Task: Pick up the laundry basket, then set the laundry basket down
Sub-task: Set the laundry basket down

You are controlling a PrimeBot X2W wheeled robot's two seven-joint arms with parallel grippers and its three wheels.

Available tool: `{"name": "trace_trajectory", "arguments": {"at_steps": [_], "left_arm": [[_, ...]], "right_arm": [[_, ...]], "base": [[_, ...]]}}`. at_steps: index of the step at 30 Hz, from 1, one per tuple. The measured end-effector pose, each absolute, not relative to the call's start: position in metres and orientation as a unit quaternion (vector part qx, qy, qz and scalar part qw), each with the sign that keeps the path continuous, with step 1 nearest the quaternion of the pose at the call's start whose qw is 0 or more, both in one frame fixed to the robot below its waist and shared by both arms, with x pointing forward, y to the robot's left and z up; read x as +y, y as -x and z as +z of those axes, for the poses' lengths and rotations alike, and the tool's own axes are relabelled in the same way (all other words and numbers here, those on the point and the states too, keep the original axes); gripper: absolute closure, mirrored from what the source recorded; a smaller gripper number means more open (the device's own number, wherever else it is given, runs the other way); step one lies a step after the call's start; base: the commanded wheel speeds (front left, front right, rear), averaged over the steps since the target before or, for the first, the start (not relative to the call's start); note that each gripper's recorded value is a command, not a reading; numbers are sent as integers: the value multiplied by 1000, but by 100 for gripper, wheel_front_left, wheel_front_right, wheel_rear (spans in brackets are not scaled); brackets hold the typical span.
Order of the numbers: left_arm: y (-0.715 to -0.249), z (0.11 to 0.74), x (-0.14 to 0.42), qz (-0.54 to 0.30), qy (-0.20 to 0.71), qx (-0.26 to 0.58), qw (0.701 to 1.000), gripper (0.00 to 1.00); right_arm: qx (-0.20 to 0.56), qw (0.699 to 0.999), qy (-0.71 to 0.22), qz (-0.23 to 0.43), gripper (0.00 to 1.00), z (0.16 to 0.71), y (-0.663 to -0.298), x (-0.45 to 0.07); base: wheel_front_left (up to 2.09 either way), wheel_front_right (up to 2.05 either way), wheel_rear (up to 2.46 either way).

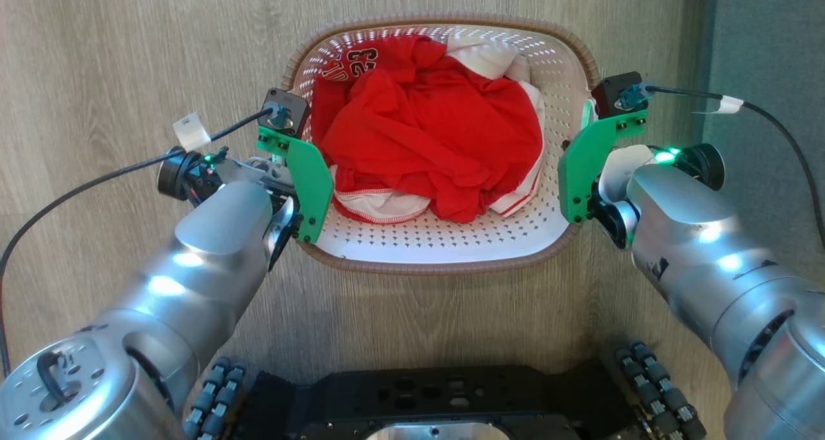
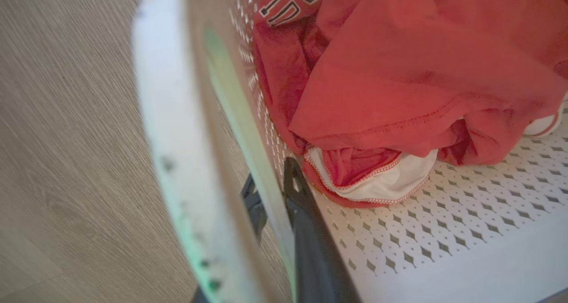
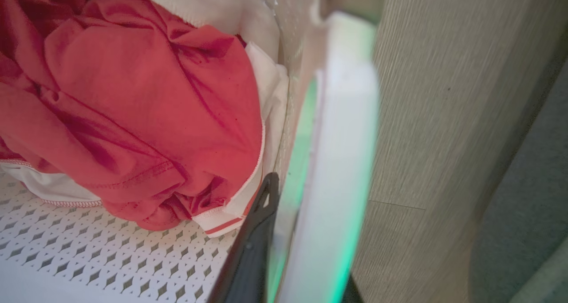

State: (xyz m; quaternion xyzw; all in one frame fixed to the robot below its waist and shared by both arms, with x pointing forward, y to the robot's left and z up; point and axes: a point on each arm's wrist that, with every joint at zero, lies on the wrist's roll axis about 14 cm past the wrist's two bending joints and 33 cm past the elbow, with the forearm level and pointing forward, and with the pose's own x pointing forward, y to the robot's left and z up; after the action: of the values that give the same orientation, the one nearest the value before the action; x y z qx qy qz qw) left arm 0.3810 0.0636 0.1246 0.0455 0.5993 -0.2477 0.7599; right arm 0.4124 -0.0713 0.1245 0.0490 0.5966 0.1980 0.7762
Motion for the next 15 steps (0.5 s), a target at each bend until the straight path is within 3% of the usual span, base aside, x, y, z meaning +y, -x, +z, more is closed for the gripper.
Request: {"name": "trace_trajectory", "arguments": {"at_steps": [13, 14, 15], "left_arm": [[-380, 122, 68, -238, -47, 602, 761, 100], [-380, 122, 68, -238, -47, 602, 761, 79], [-382, 122, 69, -231, -48, 600, 764, 31]], "right_arm": [[591, 779, -46, 202, 100, 122, -415, -69], [591, 779, -46, 202, 61, 122, -415, -69], [586, 782, -35, 211, 17, 122, -417, -68]], "base": [[0, 0, 0], [0, 0, 0], [0, 0, 0]]}}
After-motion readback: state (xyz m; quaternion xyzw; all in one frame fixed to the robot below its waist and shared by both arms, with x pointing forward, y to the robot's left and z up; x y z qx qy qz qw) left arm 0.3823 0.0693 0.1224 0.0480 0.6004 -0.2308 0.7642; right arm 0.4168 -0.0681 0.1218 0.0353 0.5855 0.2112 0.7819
